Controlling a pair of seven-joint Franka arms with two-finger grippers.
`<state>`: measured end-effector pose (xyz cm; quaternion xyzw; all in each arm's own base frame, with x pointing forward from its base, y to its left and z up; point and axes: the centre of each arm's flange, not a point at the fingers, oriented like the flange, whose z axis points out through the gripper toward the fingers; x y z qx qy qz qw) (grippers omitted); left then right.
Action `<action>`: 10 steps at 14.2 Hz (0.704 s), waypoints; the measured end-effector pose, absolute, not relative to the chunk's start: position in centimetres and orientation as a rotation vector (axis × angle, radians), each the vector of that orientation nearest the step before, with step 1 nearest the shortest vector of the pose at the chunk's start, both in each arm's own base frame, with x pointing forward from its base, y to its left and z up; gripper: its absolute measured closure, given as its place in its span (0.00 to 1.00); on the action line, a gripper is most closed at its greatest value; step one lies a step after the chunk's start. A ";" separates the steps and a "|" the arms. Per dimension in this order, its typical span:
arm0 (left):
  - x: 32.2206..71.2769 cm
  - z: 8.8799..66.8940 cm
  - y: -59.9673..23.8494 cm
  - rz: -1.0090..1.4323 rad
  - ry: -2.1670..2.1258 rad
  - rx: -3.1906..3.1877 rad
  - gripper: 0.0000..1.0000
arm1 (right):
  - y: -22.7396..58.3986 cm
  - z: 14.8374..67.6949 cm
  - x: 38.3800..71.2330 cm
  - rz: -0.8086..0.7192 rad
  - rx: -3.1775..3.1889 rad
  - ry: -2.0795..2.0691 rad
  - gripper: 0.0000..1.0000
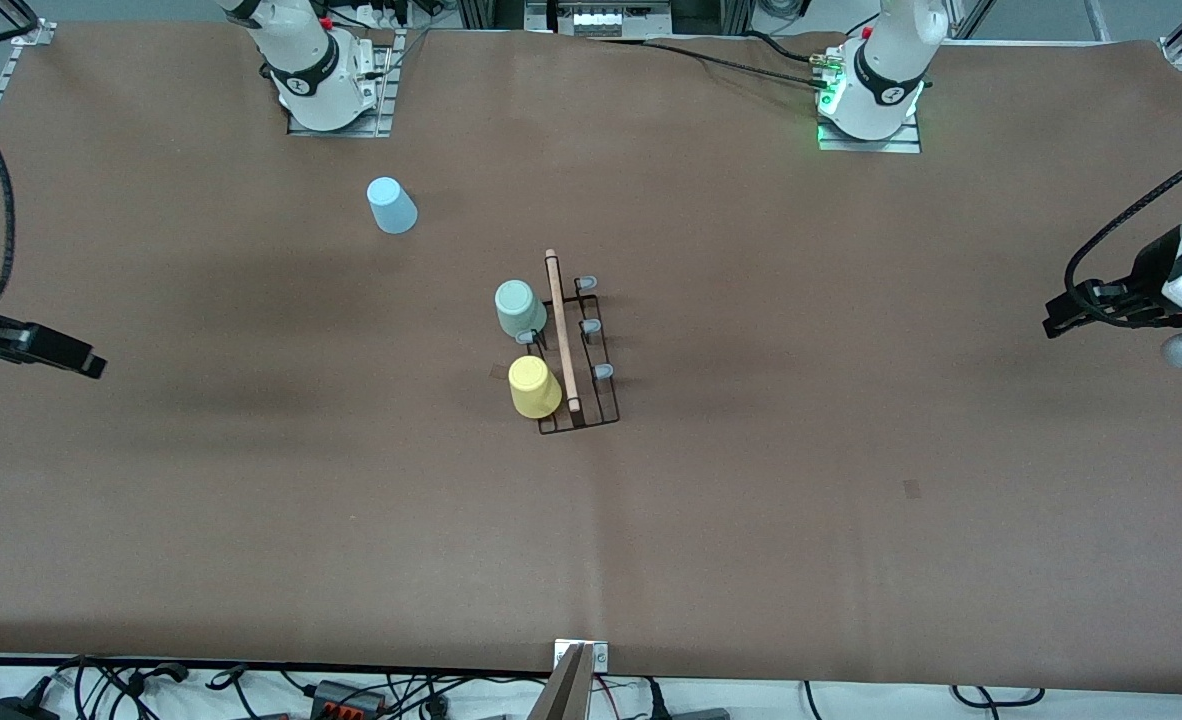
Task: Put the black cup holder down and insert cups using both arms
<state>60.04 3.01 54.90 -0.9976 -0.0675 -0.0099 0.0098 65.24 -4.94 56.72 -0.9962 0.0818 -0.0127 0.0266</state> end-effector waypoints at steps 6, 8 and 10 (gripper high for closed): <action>60.0 54.9 3.0 -0.030 -0.211 -3.115 0.00 | -5.3 57.7 63.9 -0.051 -3.163 0.142 0.00; 60.0 54.9 3.0 -0.030 -0.211 -3.115 0.00 | -5.3 57.8 63.7 -0.044 -3.164 0.130 0.00; 60.0 54.9 3.0 -0.030 -0.211 -3.115 0.00 | -5.2 58.5 63.4 -0.054 -3.164 0.127 0.00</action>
